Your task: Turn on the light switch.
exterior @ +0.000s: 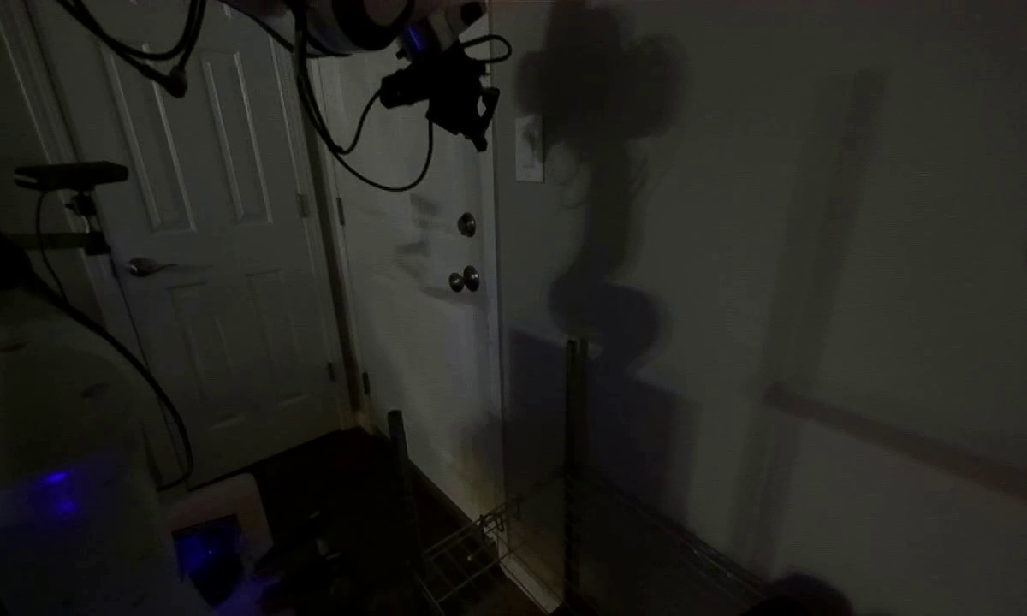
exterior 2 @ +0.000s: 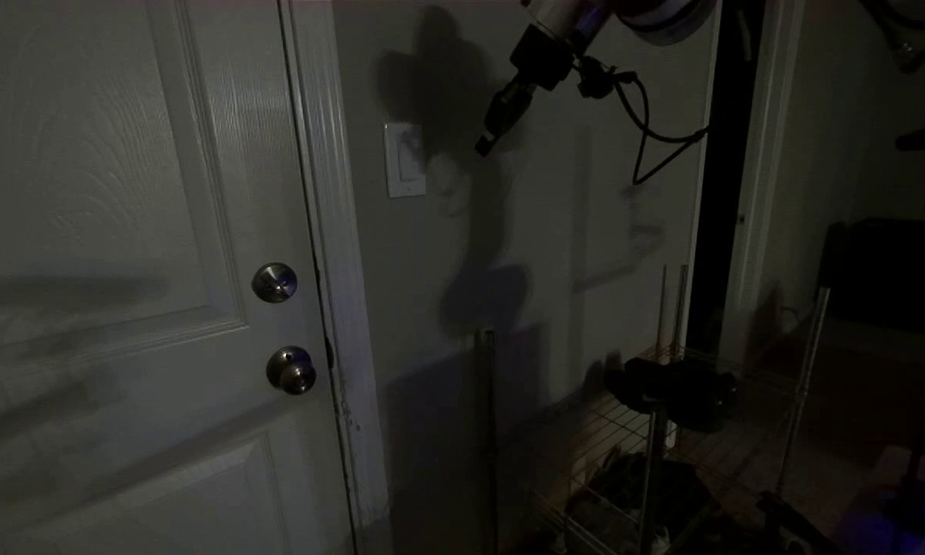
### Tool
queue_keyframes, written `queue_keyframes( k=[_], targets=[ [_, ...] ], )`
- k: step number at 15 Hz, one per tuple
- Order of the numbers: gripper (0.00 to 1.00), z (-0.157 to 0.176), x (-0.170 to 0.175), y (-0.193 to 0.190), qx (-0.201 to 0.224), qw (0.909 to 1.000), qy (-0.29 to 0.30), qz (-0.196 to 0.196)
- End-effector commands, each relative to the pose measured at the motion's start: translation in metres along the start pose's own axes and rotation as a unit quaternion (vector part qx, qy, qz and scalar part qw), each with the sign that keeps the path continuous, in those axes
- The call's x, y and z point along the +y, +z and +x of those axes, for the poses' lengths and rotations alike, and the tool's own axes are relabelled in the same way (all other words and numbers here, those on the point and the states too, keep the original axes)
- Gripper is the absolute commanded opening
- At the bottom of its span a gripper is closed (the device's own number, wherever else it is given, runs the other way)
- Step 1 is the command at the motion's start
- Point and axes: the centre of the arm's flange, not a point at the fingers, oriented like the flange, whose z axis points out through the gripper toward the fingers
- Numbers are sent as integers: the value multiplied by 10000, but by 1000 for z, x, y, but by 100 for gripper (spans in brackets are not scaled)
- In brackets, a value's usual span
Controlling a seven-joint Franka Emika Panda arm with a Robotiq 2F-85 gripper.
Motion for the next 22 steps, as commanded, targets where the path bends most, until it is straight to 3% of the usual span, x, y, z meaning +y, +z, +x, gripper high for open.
queue_keyframes(
  k=[1,11,22],
  targets=[
    [1,37,16,23,72,9996,-213,-185],
    [1,88,9,51,149,9978,-543,-342],
    [1,110,24,81,67,9969,-574,-529]
  ],
)
